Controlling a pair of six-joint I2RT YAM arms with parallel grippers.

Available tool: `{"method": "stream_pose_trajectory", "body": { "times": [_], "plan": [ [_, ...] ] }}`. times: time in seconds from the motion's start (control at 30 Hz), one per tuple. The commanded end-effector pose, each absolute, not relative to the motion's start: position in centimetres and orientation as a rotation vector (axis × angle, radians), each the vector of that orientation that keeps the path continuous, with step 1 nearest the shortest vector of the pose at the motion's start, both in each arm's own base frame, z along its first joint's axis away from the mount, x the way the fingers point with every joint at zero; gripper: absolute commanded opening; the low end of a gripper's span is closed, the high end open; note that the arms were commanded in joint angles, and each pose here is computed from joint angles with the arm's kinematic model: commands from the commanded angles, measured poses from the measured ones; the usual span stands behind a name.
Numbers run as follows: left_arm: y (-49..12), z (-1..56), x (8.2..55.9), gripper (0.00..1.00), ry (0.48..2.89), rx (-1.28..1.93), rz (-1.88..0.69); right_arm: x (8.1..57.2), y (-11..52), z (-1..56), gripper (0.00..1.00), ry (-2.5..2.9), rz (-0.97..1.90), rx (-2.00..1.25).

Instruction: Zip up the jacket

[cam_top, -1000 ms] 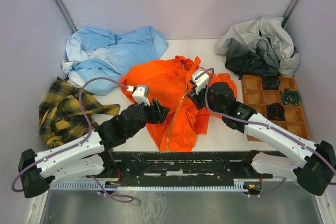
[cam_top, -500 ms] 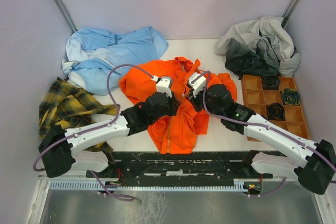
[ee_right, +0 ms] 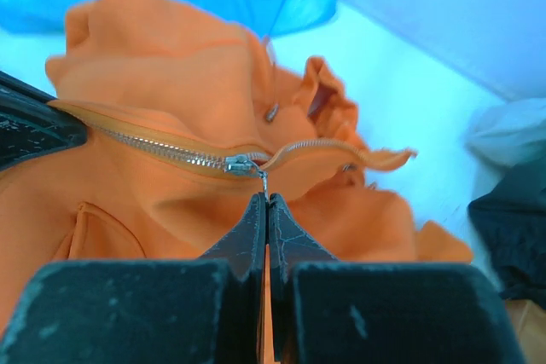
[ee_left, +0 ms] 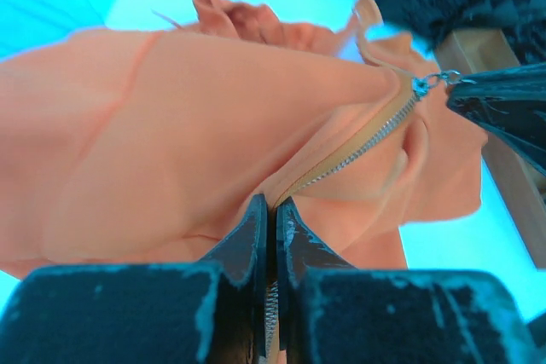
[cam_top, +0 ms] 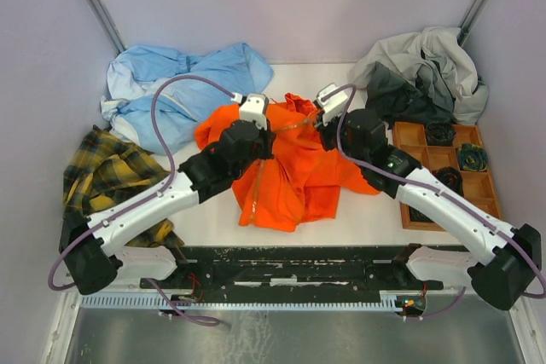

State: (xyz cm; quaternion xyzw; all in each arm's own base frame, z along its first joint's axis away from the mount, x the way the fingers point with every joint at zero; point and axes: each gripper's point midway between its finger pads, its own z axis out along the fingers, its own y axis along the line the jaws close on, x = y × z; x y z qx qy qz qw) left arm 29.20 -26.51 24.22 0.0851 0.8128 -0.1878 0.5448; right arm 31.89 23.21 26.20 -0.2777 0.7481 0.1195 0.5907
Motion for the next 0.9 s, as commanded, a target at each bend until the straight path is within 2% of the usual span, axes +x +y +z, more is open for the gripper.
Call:
{"method": "stream_pose_trajectory", "body": {
  "times": [0.0,0.27,0.4,0.5,0.57,0.87],
  "plan": [
    [-23.0,31.3,33.1,0.03,1.807,0.199,-0.227,35.3,19.3,35.4,0.00,1.595,0.147,-0.442],
    [-23.8,45.9,37.6,0.03,1.584,0.230,-0.188,35.7,16.8,45.0,0.00,1.451,0.073,-0.404],
    [-23.7,48.4,37.7,0.03,1.525,0.247,-0.180,34.2,16.0,46.9,0.00,1.417,0.075,-0.411],
    [-23.5,45.2,37.6,0.03,1.566,0.262,-0.159,33.1,16.5,45.3,0.00,1.435,0.133,-0.453],
    [-23.4,40.7,37.5,0.03,1.633,0.279,-0.139,32.4,17.4,43.3,0.00,1.459,0.194,-0.489],
    [-20.9,23.6,33.9,0.03,1.912,0.185,-0.149,30.3,22.4,29.8,0.00,1.691,0.530,-0.595]
  ]
}}
